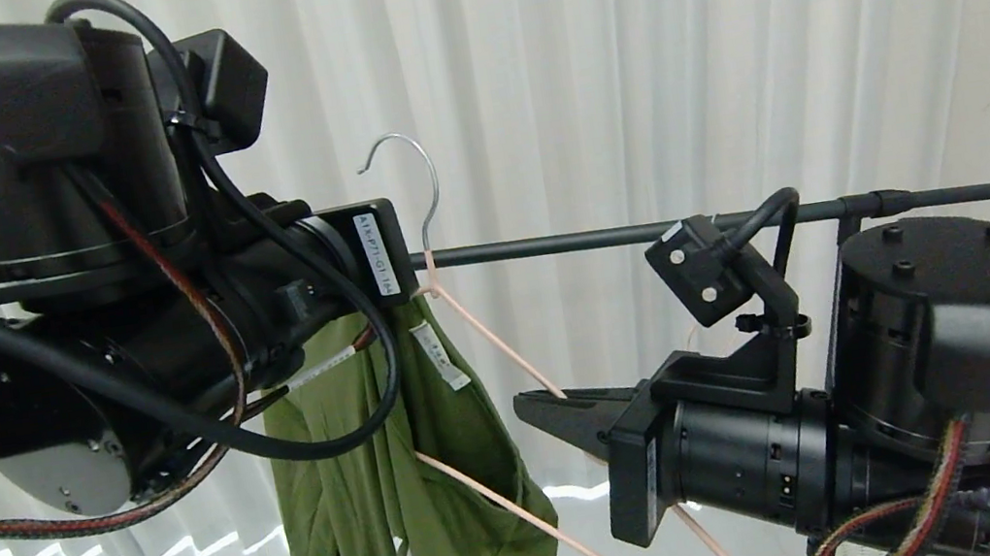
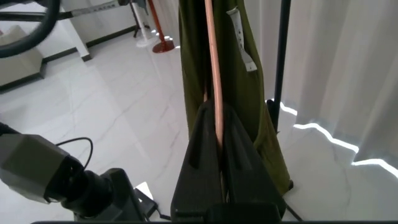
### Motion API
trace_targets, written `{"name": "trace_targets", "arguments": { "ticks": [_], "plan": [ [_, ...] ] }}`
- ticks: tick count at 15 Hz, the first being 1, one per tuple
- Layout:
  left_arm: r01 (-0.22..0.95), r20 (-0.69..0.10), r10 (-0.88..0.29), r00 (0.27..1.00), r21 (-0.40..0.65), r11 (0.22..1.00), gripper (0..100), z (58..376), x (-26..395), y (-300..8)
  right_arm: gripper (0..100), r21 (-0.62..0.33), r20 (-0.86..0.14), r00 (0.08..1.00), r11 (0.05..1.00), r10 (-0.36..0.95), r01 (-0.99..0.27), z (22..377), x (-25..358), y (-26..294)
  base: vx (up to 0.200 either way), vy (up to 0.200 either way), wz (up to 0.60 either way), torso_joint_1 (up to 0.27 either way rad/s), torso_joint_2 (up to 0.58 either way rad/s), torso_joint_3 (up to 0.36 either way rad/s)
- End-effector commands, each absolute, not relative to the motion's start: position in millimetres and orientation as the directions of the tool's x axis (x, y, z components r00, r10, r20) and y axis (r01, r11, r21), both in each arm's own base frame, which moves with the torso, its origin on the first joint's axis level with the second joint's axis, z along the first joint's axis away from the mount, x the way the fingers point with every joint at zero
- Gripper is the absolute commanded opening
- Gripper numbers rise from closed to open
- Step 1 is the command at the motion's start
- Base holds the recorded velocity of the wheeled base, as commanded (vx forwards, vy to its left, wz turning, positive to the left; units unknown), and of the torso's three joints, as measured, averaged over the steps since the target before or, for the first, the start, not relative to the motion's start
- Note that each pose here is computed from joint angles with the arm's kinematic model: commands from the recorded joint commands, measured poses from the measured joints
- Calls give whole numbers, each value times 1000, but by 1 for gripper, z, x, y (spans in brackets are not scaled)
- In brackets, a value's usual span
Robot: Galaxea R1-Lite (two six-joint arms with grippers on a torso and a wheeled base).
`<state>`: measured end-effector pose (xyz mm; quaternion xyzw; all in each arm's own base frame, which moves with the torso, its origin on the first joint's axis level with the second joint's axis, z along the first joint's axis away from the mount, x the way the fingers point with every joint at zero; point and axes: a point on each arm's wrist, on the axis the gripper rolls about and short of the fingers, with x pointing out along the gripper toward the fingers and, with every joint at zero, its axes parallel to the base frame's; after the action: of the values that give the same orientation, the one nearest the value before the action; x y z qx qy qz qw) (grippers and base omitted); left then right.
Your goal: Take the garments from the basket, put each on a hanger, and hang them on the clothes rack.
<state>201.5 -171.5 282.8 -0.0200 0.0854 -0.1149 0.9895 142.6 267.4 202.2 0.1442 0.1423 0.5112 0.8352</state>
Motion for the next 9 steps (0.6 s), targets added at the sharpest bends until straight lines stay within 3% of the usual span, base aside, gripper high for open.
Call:
{"name": "trace_targets", "arguments": {
  "ticks": [1, 4, 9],
  "plan": [
    [249, -151, -256, 955, -67, 966, 0, 287, 196, -175, 0, 387, -112, 434, 442, 894, -809, 195, 146, 272, 0, 0, 0, 0, 0, 0],
    [295, -132, -304, 944, -78, 952, 0, 293, 183, -177, 0, 387, -118, 445, 454, 888, -803, 193, 152, 277, 0, 0, 0, 0, 0, 0],
    [357, -176, -363, 915, -64, 932, 0, 277, 169, -171, 0, 387, -78, 449, 443, 890, -809, 205, 150, 271, 0, 0, 0, 0, 0, 0]
  ]
}}
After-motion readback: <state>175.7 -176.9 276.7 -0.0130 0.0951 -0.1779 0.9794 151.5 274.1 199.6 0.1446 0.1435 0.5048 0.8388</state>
